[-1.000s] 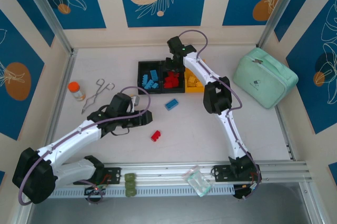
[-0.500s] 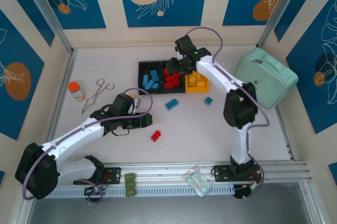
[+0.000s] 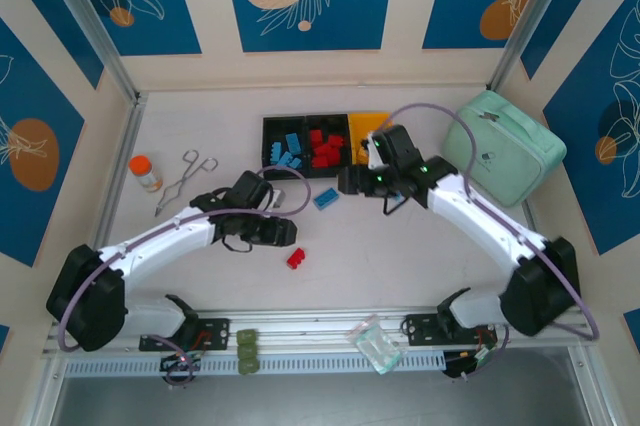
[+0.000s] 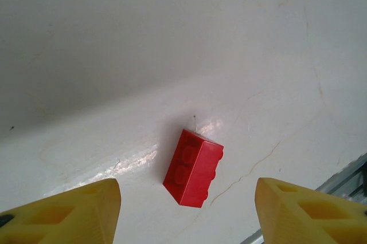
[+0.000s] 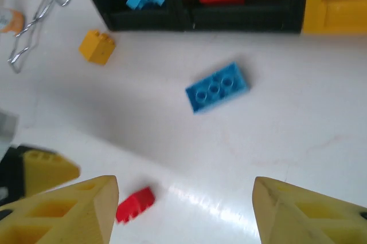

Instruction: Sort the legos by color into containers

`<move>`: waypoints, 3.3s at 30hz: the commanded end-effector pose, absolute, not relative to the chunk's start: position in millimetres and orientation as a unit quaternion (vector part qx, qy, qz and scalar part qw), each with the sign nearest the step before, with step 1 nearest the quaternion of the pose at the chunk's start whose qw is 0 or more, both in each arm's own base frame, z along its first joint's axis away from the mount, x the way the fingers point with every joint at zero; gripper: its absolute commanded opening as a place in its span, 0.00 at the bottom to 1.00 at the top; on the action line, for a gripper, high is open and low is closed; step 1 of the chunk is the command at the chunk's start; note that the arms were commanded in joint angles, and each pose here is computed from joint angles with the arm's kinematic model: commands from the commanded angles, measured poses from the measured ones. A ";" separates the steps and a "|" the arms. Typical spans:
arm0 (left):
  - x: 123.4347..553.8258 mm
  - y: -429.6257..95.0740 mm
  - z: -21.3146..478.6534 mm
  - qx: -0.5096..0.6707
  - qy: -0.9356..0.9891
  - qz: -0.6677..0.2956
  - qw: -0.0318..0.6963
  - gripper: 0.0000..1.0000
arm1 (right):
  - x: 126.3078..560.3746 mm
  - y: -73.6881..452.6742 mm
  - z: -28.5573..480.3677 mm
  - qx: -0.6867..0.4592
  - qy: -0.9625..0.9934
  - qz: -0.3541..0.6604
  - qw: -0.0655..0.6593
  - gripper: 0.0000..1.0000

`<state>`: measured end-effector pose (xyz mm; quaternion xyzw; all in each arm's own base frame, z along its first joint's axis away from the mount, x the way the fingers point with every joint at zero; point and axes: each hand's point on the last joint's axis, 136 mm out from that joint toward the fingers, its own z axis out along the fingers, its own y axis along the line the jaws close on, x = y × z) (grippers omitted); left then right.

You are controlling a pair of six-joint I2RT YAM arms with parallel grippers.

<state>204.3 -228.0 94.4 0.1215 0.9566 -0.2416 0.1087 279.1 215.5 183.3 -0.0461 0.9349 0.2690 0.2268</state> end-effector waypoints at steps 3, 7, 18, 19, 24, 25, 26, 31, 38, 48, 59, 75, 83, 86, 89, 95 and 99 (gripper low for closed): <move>193.2 -237.0 90.3 0.182 0.955 -0.219 0.082 0.62 | 216.3 205.2 184.9 -0.035 0.927 0.325 0.181 0.64; 187.6 -243.2 79.5 0.213 0.956 -0.190 0.066 0.64 | 183.0 186.8 170.5 -0.004 0.932 0.322 0.165 0.64; 192.2 -249.6 41.2 0.246 0.962 -0.103 0.051 0.61 | 141.9 174.5 140.7 0.039 0.934 0.327 0.137 0.63; 192.7 -250.0 38.4 0.246 0.963 -0.097 0.051 0.58 | 139.5 175.2 138.2 0.038 0.936 0.325 0.133 0.63; 195.1 -254.9 29.5 0.250 0.963 -0.085 0.049 0.43 | 132.1 174.6 127.2 0.038 0.942 0.312 0.122 0.63; 194.1 -255.7 27.9 0.251 0.963 -0.083 0.045 0.38 | 131.7 173.9 125.8 0.039 0.942 0.310 0.121 0.63; 194.2 -256.8 27.8 0.252 0.963 -0.082 0.044 0.36 | 131.8 173.5 125.4 0.040 0.942 0.309 0.122 0.63; 197.1 -258.6 32.1 0.253 0.963 -0.080 0.047 0.24 | 132.4 174.2 122.4 0.042 0.941 0.312 0.123 0.63; 205.7 -270.8 55.9 0.254 0.959 -0.102 0.069 0.15 | 133.6 175.0 124.8 0.042 0.940 0.315 0.127 0.63; 254.5 -308.6 110.7 0.243 0.950 -0.153 0.125 0.13 | 149.5 172.9 140.4 0.067 0.926 0.329 0.172 0.63; 344.2 -343.4 141.7 0.218 0.949 -0.152 0.173 0.11 | 168.8 171.5 153.4 0.096 0.911 0.340 0.215 0.63; 466.9 -343.5 130.2 0.154 0.954 -0.112 0.233 0.14 | 166.7 167.4 153.9 0.109 0.909 0.337 0.222 0.63; 506.1 -340.2 134.3 0.147 0.945 -0.106 0.271 0.17 | 164.4 166.7 154.2 0.112 0.910 0.330 0.225 0.63; 517.1 -337.5 135.4 0.144 0.942 -0.111 0.283 0.19 | 162.6 165.4 154.2 0.113 0.911 0.325 0.228 0.63; 523.2 -336.5 136.7 0.141 0.939 -0.116 0.290 0.19 | 160.7 163.5 154.3 0.115 0.911 0.322 0.230 0.63; 529.3 -339.6 141.4 0.146 0.933 -0.126 0.303 0.27 | 159.7 162.1 152.4 0.120 0.911 0.320 0.232 0.63; 527.8 -341.1 145.4 0.146 0.932 -0.133 0.303 0.40 | 161.3 163.0 153.1 0.120 0.910 0.320 0.234 0.63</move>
